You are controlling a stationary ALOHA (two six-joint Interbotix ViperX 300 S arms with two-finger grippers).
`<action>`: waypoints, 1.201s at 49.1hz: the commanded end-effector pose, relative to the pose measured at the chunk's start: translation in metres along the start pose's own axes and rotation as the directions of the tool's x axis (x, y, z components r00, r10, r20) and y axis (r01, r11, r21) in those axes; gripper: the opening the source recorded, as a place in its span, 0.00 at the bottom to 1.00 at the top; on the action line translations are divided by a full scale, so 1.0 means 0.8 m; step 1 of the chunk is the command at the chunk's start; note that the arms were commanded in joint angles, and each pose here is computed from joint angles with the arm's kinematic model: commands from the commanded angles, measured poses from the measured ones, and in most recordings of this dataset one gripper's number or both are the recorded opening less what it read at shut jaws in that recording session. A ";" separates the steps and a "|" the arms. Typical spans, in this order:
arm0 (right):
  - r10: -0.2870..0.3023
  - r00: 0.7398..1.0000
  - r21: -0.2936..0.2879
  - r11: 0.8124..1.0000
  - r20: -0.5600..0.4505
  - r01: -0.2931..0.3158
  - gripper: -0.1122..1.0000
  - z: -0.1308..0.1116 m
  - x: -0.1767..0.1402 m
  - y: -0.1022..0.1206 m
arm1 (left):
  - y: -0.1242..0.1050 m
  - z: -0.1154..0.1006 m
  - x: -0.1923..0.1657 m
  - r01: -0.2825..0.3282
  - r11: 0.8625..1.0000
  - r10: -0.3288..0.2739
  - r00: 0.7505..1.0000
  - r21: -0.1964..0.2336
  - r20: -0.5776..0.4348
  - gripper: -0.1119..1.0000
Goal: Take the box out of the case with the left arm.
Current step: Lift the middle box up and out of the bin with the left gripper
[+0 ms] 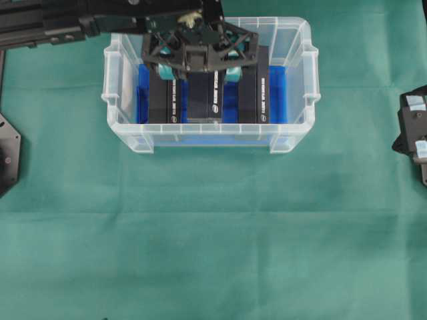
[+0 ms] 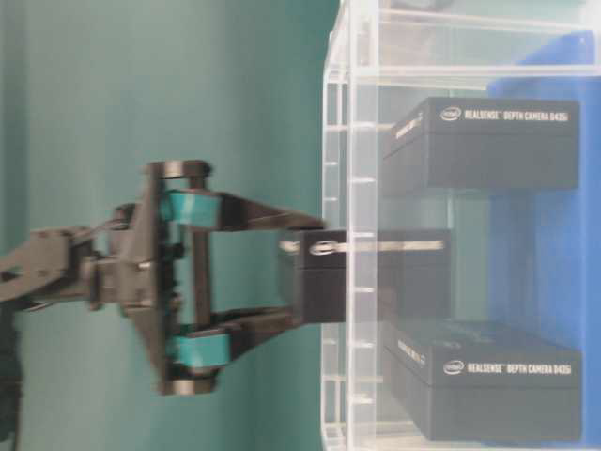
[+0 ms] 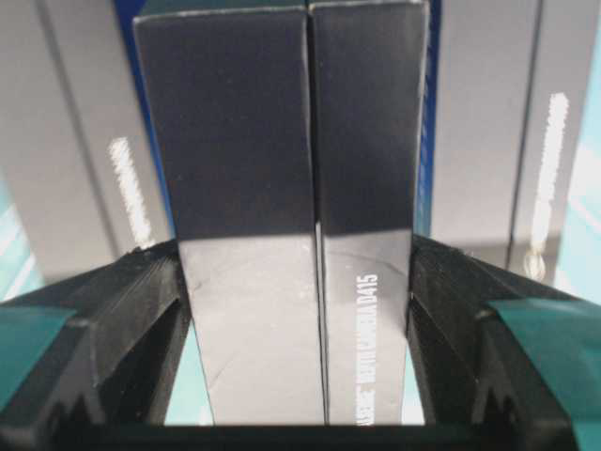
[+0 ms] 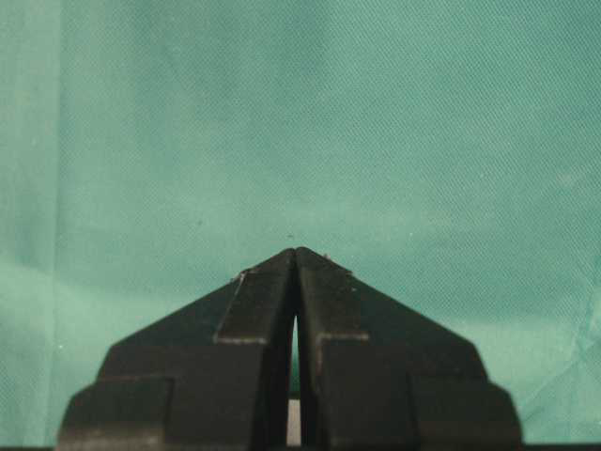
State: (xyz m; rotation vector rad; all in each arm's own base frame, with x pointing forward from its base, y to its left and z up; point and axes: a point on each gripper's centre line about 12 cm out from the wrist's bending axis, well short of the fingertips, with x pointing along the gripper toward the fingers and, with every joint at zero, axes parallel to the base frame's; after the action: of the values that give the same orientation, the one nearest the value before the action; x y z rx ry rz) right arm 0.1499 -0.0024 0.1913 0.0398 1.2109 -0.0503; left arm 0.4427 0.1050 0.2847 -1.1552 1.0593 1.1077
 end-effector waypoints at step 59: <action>0.004 1.000 0.004 1.000 0.024 -0.004 0.09 0.009 -0.007 0.001 | 0.022 -0.005 -0.151 0.140 0.990 -0.139 0.989 -0.019 0.043 0.65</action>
State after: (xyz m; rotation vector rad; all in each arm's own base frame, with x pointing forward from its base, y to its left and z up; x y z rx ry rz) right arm 0.1500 -0.0026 0.1911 0.0369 1.2124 -0.0500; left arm 0.4166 0.0950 0.3730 -1.1858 0.9878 1.0778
